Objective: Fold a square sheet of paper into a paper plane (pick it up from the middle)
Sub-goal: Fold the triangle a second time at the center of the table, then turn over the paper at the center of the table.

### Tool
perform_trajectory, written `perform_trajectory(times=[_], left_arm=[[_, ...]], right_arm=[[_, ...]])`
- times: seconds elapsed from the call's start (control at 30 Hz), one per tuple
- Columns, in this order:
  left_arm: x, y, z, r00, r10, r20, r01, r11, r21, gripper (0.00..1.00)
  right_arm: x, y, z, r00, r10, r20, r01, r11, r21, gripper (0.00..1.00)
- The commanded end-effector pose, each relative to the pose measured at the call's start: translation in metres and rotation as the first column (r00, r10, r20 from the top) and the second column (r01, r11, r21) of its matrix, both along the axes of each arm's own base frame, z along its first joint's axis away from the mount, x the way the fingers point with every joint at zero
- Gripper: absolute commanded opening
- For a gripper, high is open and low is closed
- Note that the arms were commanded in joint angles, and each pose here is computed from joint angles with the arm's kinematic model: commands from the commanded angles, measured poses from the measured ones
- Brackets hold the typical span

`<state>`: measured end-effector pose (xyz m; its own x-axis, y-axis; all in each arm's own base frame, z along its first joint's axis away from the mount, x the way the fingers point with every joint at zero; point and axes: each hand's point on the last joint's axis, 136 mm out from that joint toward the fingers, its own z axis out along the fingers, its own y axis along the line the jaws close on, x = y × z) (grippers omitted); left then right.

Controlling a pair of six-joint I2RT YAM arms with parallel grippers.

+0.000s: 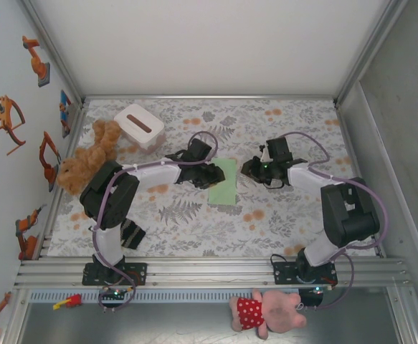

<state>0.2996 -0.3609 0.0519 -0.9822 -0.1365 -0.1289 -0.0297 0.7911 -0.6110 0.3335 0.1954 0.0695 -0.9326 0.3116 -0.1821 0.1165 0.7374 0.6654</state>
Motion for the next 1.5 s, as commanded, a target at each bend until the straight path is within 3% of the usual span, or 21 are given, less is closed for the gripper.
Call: perform_trajectory(times=[0.0,0.43,1.2,1.47], left_arm=[[0.014,0.002,-0.001,0.999,0.032,0.01,-0.032,0.999,-0.036,0.33],[0.021,0.016,-0.034,0.996,0.062,-0.064,-0.063,0.998,-0.023,0.34],[0.01,0.034,-0.058,0.986,0.112,-0.123,-0.106,0.993,0.048,0.33],[0.009,0.035,-0.059,0.985,0.117,-0.126,-0.112,0.992,0.052,0.33]], right_arm=[[-0.018,0.008,-0.012,0.997,-0.003,-0.072,0.003,1.0,-0.004,0.39],[-0.019,0.047,-0.025,0.989,-0.028,-0.146,0.038,0.997,0.066,0.38],[-0.016,0.056,-0.043,0.974,-0.08,-0.213,0.104,0.989,0.104,0.3],[-0.023,0.042,-0.045,0.967,-0.131,-0.218,0.143,0.989,0.038,0.3]])
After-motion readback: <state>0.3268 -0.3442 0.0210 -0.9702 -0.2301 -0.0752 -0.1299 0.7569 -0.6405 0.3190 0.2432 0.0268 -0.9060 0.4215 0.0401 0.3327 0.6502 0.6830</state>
